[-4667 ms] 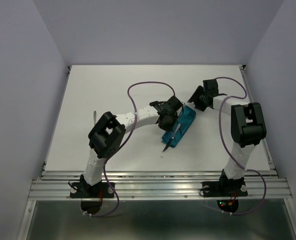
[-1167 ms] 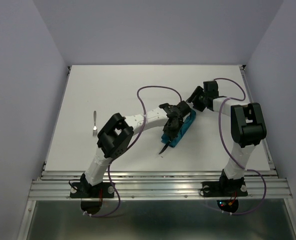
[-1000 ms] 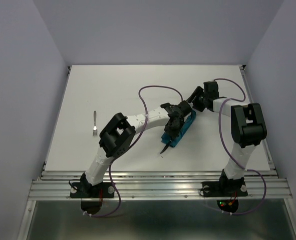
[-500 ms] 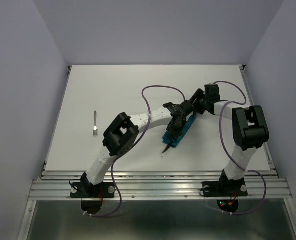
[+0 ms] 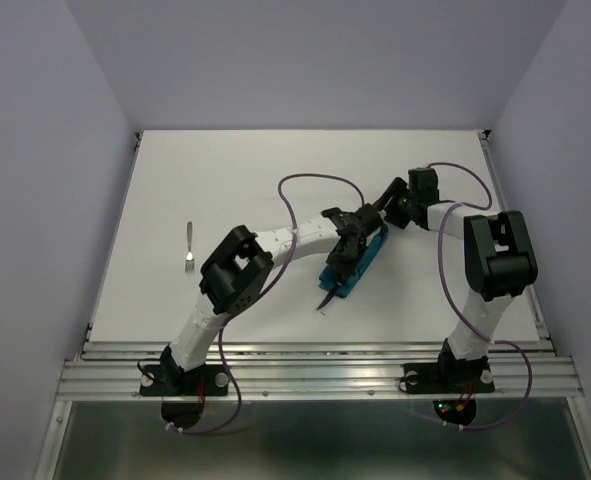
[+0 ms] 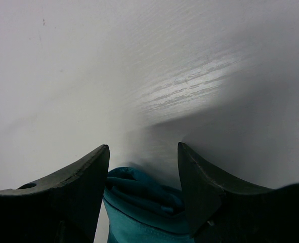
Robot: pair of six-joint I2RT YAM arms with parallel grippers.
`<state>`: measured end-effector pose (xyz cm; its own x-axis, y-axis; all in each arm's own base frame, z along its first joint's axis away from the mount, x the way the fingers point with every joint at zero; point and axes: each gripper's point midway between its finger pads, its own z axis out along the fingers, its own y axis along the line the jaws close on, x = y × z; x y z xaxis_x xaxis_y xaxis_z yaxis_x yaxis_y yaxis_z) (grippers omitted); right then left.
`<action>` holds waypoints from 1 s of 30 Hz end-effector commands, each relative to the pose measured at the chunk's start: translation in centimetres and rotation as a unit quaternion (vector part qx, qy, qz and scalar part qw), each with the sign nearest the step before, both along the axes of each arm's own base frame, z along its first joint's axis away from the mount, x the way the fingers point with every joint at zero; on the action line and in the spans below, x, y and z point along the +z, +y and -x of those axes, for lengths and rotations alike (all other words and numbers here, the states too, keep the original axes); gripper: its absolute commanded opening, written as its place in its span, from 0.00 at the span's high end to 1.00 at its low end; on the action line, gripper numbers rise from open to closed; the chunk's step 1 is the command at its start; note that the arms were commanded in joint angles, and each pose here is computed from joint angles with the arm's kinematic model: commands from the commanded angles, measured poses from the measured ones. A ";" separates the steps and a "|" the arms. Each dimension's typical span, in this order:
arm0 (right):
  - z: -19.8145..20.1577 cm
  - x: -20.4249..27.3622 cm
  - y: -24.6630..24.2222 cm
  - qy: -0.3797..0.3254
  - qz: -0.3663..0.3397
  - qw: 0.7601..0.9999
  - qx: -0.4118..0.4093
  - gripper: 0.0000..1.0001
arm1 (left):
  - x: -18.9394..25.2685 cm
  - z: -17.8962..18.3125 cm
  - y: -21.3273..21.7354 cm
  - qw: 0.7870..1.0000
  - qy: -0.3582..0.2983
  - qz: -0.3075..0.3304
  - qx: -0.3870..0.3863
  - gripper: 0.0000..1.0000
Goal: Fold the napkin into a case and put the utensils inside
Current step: Stuff the knife into the folded napkin.
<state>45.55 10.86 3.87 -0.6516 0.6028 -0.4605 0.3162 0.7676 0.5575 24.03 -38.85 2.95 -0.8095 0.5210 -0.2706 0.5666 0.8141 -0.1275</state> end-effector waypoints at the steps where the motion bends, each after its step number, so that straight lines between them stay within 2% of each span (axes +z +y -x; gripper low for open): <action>1: 1.5 -1.5 -0.7 0.032 0.012 0.999 -0.006 0.38 | 3.4 0.3 0.6 1.000 -0.021 0.012 -0.002 1.00; 13: 1.4 -1.6 -0.7 0.033 0.013 0.999 -0.006 0.38 | 4.4 1.0 1.0 1.000 -0.016 0.020 0.001 1.00; 30: 1.2 -1.6 -0.6 0.033 0.009 0.999 -0.005 0.37 | 1.9 1.4 1.9 1.000 0.008 -0.022 -0.014 1.00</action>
